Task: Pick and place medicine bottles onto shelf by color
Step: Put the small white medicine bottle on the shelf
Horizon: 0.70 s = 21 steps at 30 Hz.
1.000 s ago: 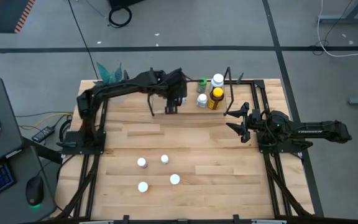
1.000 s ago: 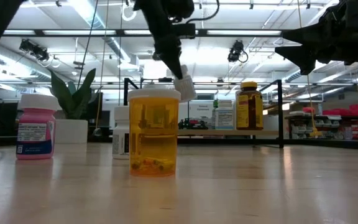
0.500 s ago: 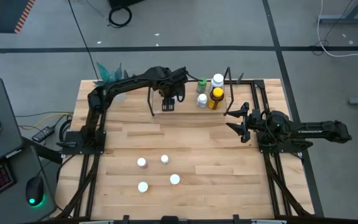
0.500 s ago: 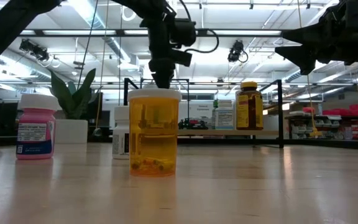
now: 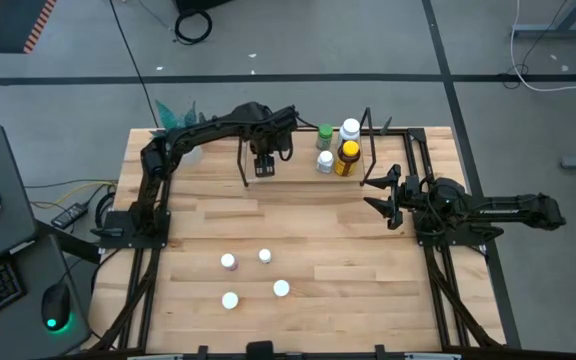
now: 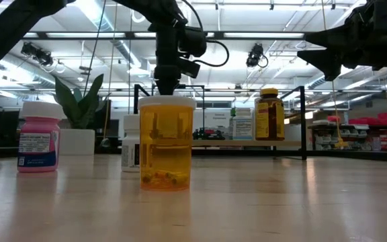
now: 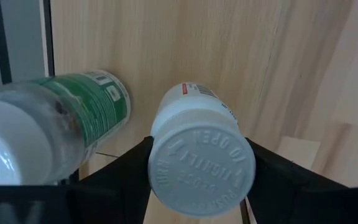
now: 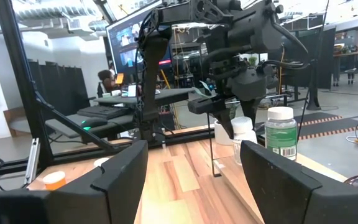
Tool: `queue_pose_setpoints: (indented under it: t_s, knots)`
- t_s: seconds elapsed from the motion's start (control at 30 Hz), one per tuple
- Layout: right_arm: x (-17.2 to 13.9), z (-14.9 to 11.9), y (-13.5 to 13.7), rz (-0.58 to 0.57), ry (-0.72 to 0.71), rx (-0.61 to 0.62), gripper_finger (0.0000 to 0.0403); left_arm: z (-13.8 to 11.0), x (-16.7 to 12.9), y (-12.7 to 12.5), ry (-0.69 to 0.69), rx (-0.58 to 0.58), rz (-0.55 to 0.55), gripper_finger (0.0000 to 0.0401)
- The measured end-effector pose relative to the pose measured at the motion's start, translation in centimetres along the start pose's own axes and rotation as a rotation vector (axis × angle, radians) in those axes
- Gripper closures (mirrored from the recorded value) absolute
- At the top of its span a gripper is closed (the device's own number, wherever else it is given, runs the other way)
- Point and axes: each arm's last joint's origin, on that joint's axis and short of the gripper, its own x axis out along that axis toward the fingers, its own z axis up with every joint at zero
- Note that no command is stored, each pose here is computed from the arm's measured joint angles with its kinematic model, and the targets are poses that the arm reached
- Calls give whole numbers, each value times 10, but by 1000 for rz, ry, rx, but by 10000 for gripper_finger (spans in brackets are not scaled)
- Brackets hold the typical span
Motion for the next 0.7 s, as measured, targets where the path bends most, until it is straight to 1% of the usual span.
queue_pose_setpoints:
  t_s: [0.23, 0.4, 0.7]
  knots:
    - [0, 0, 0, 0, 0, 0, 138, -4, 3, -3, 38, 14, -15, 184]
    - [0, 0, 0, 0, 0, 0, 138, -9, 13, -6, 89, 29, -34, 179]
    - [0, 0, 0, -1, 0, 0, 138, -6, 13, -8, 59, 32, -26, 172]
